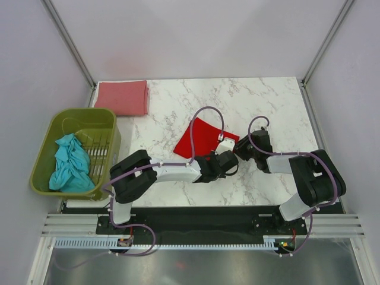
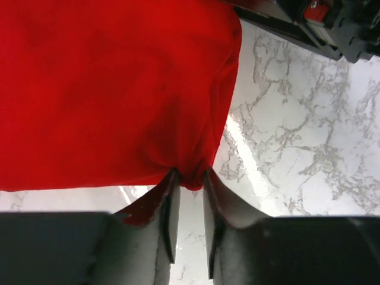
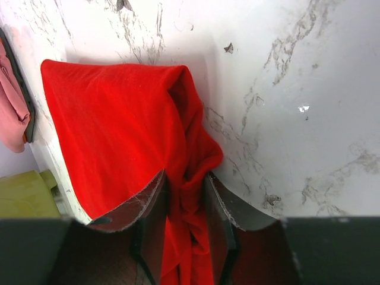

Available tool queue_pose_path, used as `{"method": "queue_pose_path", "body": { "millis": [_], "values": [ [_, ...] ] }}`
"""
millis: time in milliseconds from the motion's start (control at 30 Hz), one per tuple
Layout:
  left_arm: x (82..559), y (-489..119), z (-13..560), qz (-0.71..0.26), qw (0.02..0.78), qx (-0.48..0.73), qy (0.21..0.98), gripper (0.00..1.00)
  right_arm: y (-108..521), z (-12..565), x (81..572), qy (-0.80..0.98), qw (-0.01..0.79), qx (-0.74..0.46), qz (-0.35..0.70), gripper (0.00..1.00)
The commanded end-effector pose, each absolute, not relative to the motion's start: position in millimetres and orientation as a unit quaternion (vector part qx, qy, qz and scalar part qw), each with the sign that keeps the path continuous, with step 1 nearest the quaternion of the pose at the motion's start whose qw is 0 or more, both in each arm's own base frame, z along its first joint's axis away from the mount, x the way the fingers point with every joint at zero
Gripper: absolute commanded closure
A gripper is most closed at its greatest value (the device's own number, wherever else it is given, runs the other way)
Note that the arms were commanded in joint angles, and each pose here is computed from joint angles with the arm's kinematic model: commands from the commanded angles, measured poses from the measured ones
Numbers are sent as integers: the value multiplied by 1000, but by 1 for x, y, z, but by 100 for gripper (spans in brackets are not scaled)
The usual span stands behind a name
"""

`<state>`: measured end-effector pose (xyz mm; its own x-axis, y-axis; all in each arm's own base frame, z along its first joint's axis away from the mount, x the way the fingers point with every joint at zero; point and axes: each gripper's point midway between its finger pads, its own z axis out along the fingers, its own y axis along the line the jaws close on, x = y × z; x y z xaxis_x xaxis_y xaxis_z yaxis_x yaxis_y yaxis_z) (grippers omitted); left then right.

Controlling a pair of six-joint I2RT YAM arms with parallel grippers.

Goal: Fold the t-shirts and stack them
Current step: Fold the tshirt

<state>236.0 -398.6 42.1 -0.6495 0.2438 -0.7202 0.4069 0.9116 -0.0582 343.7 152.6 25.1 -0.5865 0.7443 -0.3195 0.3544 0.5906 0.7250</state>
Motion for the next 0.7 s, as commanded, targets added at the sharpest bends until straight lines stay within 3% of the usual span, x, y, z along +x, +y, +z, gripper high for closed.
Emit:
{"method": "queue_pose_path", "body": {
  "millis": [0,67,133,167,267,500,567,633,667],
  "values": [
    [244,-404,60,-98,410,190,886,75,146,17,340,839,317,334,290,62],
    [237,-399,63,-101,411,193,885,90,141,14,342,845,323,329,271,65],
    [229,-389,70,-111,409,184,887,97,140,14,349,847,329,323,263,70],
    [227,-386,69,-112,406,184,888,98,140,15,351,848,332,319,262,80],
    [218,-381,66,-124,392,183,893,98,142,13,358,850,335,311,260,95],
    [207,-378,51,-132,365,185,903,98,135,14,367,854,355,297,237,100],
    [205,-380,45,-132,357,188,906,96,134,17,369,856,361,287,232,100],
    [202,-383,43,-140,347,186,908,85,137,23,371,858,364,273,237,97],
    [201,-384,43,-143,345,186,909,75,138,25,372,858,367,270,238,90]
  ]
}}
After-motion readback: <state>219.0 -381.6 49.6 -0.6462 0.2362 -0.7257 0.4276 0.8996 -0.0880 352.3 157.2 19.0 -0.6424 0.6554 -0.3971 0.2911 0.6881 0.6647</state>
